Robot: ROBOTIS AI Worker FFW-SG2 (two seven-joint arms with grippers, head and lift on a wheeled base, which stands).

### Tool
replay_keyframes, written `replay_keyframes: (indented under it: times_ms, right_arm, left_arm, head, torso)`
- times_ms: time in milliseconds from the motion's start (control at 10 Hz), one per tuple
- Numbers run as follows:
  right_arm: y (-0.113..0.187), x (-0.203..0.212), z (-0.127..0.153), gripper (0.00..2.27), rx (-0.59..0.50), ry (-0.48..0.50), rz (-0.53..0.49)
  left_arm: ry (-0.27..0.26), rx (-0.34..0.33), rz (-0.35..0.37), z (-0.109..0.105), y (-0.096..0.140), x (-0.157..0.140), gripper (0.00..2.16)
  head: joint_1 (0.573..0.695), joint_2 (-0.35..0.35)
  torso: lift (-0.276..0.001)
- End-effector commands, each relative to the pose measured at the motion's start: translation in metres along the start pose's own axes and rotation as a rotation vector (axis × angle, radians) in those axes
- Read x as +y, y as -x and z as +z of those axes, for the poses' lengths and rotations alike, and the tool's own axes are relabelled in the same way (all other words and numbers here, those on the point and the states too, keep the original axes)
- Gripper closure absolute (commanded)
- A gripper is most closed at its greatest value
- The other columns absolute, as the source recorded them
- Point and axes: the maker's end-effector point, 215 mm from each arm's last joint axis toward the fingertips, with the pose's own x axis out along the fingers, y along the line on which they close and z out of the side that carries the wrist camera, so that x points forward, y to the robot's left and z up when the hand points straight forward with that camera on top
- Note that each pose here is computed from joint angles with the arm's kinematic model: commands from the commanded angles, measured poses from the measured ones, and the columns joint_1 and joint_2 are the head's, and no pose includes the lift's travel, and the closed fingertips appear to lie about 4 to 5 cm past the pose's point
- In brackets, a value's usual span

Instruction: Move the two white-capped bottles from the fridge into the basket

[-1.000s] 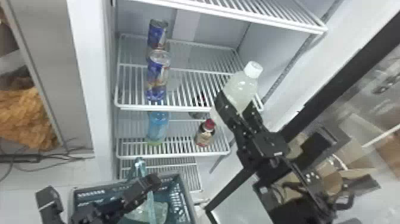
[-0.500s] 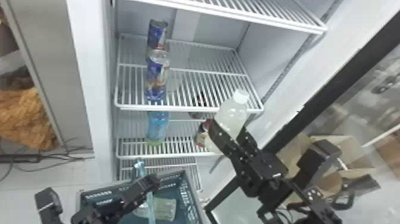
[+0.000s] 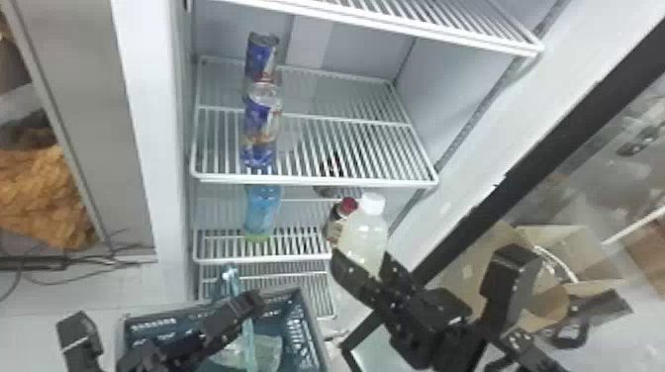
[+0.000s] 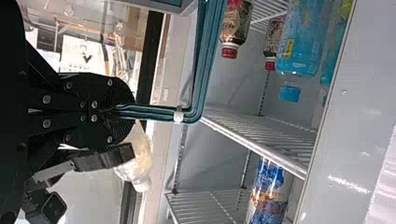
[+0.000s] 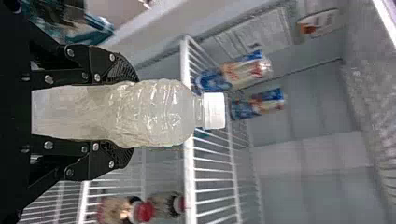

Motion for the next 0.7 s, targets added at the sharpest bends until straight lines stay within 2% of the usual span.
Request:
replay_keyframes:
  times_ms: [0,100,600]
  right_arm:
    - [0.0,-0.001,-0.02,0.83,0.072,-0.007,0.003]
    - [-0.004,-0.005,-0.036,0.83,0.122,-0.007,0.01]
    - [-0.023,0.003,-0.08,0.83,0.268,-0.041,0.082]
  left_arm:
    - [-0.001,0.006,0.0,-0.001,-0.001,-0.001,1.18]
    - [-0.001,0.006,0.0,-0.001,-0.001,-0.001,1.18]
    - [-0.005,0.011,-0.001,-0.001,-0.002,-0.002,1.18]
  head:
    - [0.695,-0.35]
    - [0.695,-0.35]
    - [0.695,-0.35]
  torso:
    - [0.0]
    - [0.0]
    - [0.0]
